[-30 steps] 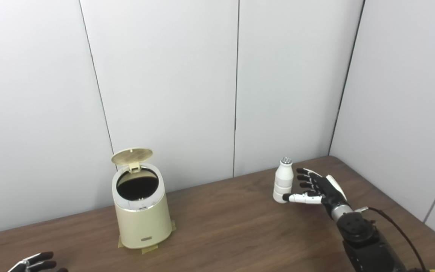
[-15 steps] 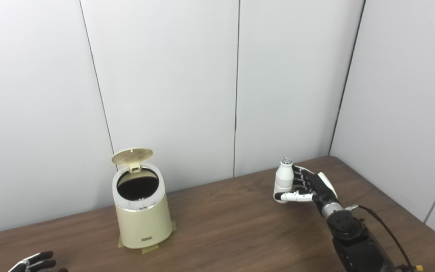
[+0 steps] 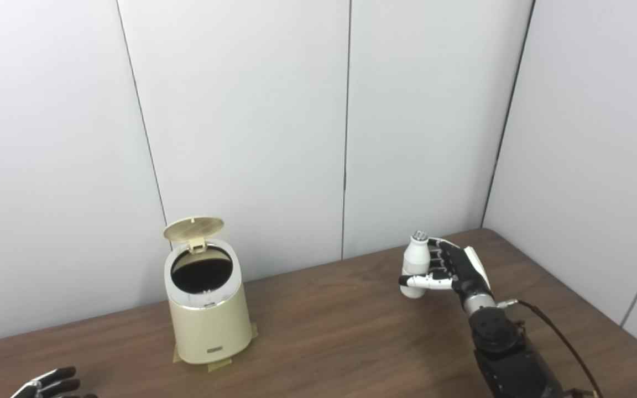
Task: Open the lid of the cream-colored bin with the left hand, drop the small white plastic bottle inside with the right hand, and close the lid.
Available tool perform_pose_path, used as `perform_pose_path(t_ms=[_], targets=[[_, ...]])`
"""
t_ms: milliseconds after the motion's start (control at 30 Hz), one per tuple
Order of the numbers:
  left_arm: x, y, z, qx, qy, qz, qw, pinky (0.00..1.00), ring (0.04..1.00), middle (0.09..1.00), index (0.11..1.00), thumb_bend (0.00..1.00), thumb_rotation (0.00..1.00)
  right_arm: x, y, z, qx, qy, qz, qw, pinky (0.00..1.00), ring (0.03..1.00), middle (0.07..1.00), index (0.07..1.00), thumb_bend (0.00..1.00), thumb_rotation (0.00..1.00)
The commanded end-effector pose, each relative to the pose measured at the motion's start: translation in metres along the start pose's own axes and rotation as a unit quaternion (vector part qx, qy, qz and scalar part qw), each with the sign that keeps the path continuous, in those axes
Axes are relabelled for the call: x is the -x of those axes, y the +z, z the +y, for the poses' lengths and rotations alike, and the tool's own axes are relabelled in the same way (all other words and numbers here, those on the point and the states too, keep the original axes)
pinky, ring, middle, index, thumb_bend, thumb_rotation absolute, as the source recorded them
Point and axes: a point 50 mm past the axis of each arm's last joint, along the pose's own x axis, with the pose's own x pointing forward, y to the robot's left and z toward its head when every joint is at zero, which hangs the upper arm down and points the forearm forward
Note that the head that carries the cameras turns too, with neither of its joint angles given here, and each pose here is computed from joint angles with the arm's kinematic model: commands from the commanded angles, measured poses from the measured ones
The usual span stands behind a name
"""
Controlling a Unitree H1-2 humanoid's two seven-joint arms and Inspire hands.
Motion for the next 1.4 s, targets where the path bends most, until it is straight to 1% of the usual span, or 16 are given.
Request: perform_pose_path(t_ms=[0, 233, 333, 467, 500, 567, 700, 767, 867, 900, 933, 1000, 1033, 1133, 1233, 1367], targets=[[-0.009, 0.016, 0.009, -0.009, 0.005, -0.037, 0.999, 0.52, 0.647, 0.709, 0.744, 0.63, 0.15, -0.015, 0.030, -0.013, -0.005, -0.038, -0.070, 0.997, 0.34, 0.394, 0.468, 0.510, 0.53, 0.00], [-0.009, 0.019, 0.009, -0.006, 0.005, -0.039, 0.999, 0.51, 0.641, 0.705, 0.732, 0.63, 0.14, -0.013, 0.034, -0.013, -0.012, -0.050, -0.096, 0.994, 0.35, 0.405, 0.484, 0.500, 0.52, 0.00], [-0.009, 0.018, 0.009, -0.006, 0.005, -0.042, 0.999, 0.51, 0.631, 0.699, 0.727, 0.63, 0.13, -0.012, 0.040, -0.014, 0.007, -0.051, -0.102, 0.993, 0.35, 0.399, 0.482, 0.507, 0.52, 0.00], [-0.010, 0.018, 0.008, -0.010, 0.004, -0.041, 0.999, 0.52, 0.643, 0.709, 0.734, 0.63, 0.14, -0.007, 0.054, -0.014, 0.019, -0.045, -0.118, 0.992, 0.34, 0.394, 0.479, 0.524, 0.52, 0.00], [-0.010, 0.017, 0.007, -0.010, 0.004, -0.041, 0.999, 0.53, 0.650, 0.714, 0.740, 0.62, 0.14, -0.004, 0.059, -0.013, 0.019, -0.044, -0.123, 0.991, 0.33, 0.392, 0.477, 0.527, 0.52, 0.00], [-0.011, 0.018, 0.006, -0.009, 0.003, -0.042, 0.999, 0.54, 0.653, 0.718, 0.740, 0.61, 0.12, 0.003, 0.073, -0.010, 0.020, -0.036, -0.146, 0.988, 0.32, 0.381, 0.468, 0.539, 0.51, 0.00], [-0.011, 0.019, 0.004, -0.006, 0.003, -0.042, 0.999, 0.51, 0.631, 0.704, 0.729, 0.62, 0.14, 0.016, 0.107, 0.001, 0.032, -0.013, -0.202, 0.979, 0.30, 0.373, 0.461, 0.545, 0.51, 0.00], [-0.012, 0.020, 0.002, -0.009, 0.002, -0.043, 0.999, 0.53, 0.644, 0.713, 0.737, 0.60, 0.10, 0.024, 0.126, 0.008, 0.041, -0.003, -0.224, 0.974, 0.30, 0.373, 0.461, 0.544, 0.51, 0.00], [-0.012, 0.020, 0.000, -0.009, 0.001, -0.048, 0.999, 0.55, 0.659, 0.725, 0.750, 0.59, 0.07, 0.031, 0.146, 0.015, 0.044, 0.012, -0.244, 0.969, 0.30, 0.374, 0.461, 0.546, 0.51, 0.00], [-0.012, 0.021, -0.002, -0.008, -0.001, -0.046, 0.999, 0.56, 0.662, 0.728, 0.752, 0.58, 0.06, 0.033, 0.154, 0.020, 0.040, 0.022, -0.256, 0.966, 0.31, 0.375, 0.462, 0.546, 0.51, 0.00], [-0.012, 0.022, -0.005, -0.009, -0.002, -0.046, 0.999, 0.59, 0.689, 0.746, 0.769, 0.57, 0.06, 0.035, 0.162, 0.024, 0.038, 0.032, -0.265, 0.963, 0.32, 0.385, 0.470, 0.540, 0.51, 0.00], [-0.012, 0.025, -0.008, -0.013, -0.003, -0.047, 0.999, 0.61, 0.712, 0.761, 0.782, 0.55, 0.04, 0.037, 0.175, 0.032, 0.041, 0.045, -0.280, 0.958, 0.32, 0.392, 0.476, 0.535, 0.52, 0.00], [-0.012, 0.026, -0.011, -0.014, -0.003, -0.048, 0.999, 0.65, 0.734, 0.771, 0.790, 0.54, 0.02, 0.038, 0.181, 0.037, 0.039, 0.054, -0.289, 0.955, 0.33, 0.397, 0.478, 0.531, 0.52, 0.00], [-0.011, 0.029, -0.018, -0.018, -0.001, -0.051, 0.999, 0.69, 0.755, 0.783, 0.804, 0.54, 0.00, 0.038, 0.195, 0.051, 0.040, 0.075, -0.314, 0.946, 0.32, 0.395, 0.482, 0.523, 0.52, 0.00], [-0.010, 0.030, -0.025, -0.016, 0.002, -0.051, 0.999, 0.72, 0.766, 0.791, 0.814, 0.55, 0.00, 0.039, 0.206, 0.063, 0.027, 0.096, -0.324, 0.941, 0.31, 0.399, 0.482, 0.517, 0.52, 0.00], [-0.007, 0.030, -0.032, -0.018, 0.001, -0.051, 0.999, 0.72, 0.756, 0.792, 0.816, 0.57, 0.00, 0.045, 0.220, 0.078, 0.015, 0.119, -0.333, 0.935, 0.29, 0.387, 0.478, 0.533, 0.52, 0.00]])
